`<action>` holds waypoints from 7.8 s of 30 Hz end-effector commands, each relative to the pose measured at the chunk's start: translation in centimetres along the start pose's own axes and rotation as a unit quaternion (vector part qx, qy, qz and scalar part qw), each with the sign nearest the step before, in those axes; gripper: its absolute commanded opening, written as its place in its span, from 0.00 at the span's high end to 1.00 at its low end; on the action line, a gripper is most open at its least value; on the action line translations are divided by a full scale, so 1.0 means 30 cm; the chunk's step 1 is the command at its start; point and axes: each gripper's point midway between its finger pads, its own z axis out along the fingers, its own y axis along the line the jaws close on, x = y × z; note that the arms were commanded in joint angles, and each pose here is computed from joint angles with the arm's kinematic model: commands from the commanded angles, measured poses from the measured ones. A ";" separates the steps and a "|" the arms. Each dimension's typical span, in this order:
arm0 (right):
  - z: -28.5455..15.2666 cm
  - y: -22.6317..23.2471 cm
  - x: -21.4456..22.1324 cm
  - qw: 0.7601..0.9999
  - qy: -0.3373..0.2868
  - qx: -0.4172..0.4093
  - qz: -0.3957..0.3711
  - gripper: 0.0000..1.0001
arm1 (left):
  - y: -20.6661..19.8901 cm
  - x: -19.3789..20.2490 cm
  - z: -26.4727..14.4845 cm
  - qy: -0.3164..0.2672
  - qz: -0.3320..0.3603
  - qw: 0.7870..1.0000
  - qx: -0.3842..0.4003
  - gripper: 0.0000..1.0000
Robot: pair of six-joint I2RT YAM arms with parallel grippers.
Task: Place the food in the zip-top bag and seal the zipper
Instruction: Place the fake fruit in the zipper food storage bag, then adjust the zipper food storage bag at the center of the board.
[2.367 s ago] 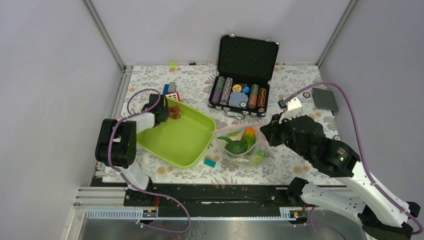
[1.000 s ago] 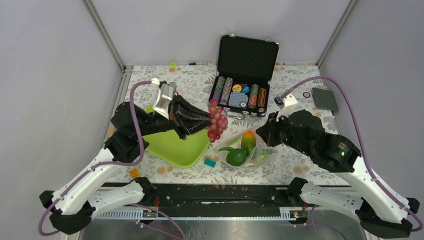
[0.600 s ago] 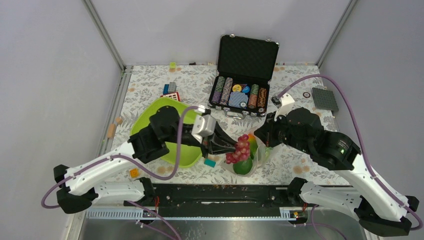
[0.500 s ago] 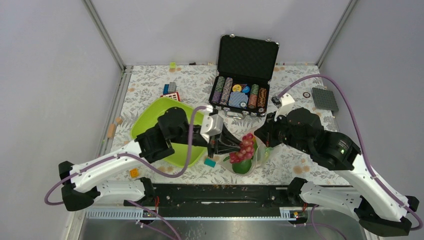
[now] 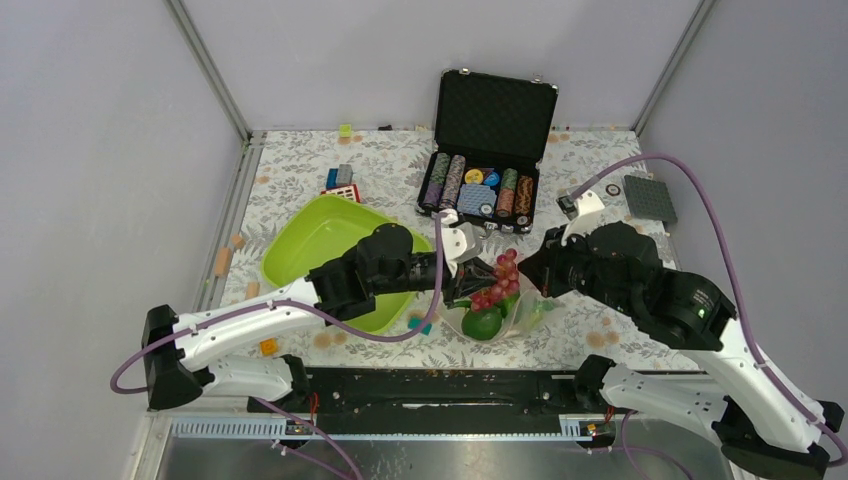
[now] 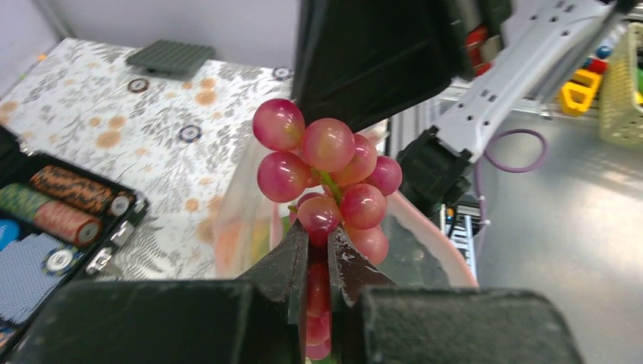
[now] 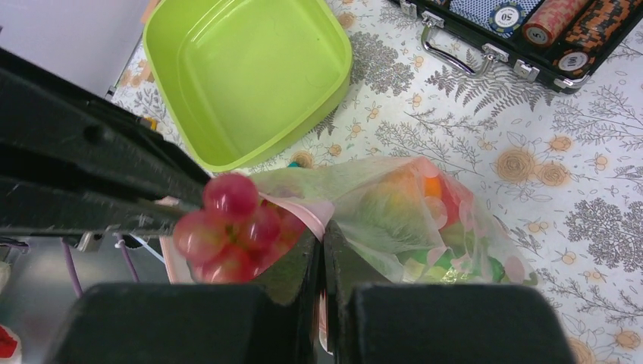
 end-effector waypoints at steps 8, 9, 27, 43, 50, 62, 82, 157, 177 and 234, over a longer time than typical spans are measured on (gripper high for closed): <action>-0.032 0.002 -0.056 0.999 -0.042 -0.007 0.001 1.00 | 0.084 0.152 0.027 0.066 0.004 0.996 -0.066 1.00; -0.032 0.001 -0.055 0.999 -0.042 -0.007 0.002 1.00 | 0.082 0.175 0.037 0.081 0.009 0.995 -0.063 1.00; -0.015 0.010 -0.059 0.999 -0.042 -0.012 -0.005 1.00 | -0.057 0.124 0.039 0.103 0.000 0.995 -0.009 0.04; -0.008 0.065 -0.055 0.993 -0.060 -0.076 -0.067 1.00 | 0.141 0.086 -0.138 0.133 0.017 0.968 -0.211 0.01; 0.012 0.068 -0.048 0.992 -0.058 -0.079 -0.077 1.00 | 0.158 0.197 -0.090 0.195 -0.002 0.955 -0.222 0.54; 0.102 0.078 -0.239 0.976 -0.143 -0.038 -0.159 0.98 | -0.013 0.110 -0.085 0.133 -0.142 0.972 -0.133 1.00; -0.030 -0.088 -0.117 0.991 -0.121 0.053 0.026 0.00 | 0.230 0.059 -0.103 -0.039 -0.367 0.848 -0.380 1.00; 0.302 0.091 -0.116 0.940 0.093 -0.279 -0.174 0.94 | 0.253 0.128 -0.177 0.022 0.050 0.988 -0.144 0.15; 0.297 0.095 -0.109 0.933 0.110 -0.301 -0.166 0.92 | 0.249 0.156 -0.088 0.011 0.080 0.993 -0.090 0.45; 0.031 -0.498 -0.032 0.956 0.020 0.292 0.006 0.87 | 0.095 0.156 -0.241 -0.035 -0.119 0.985 -0.117 1.00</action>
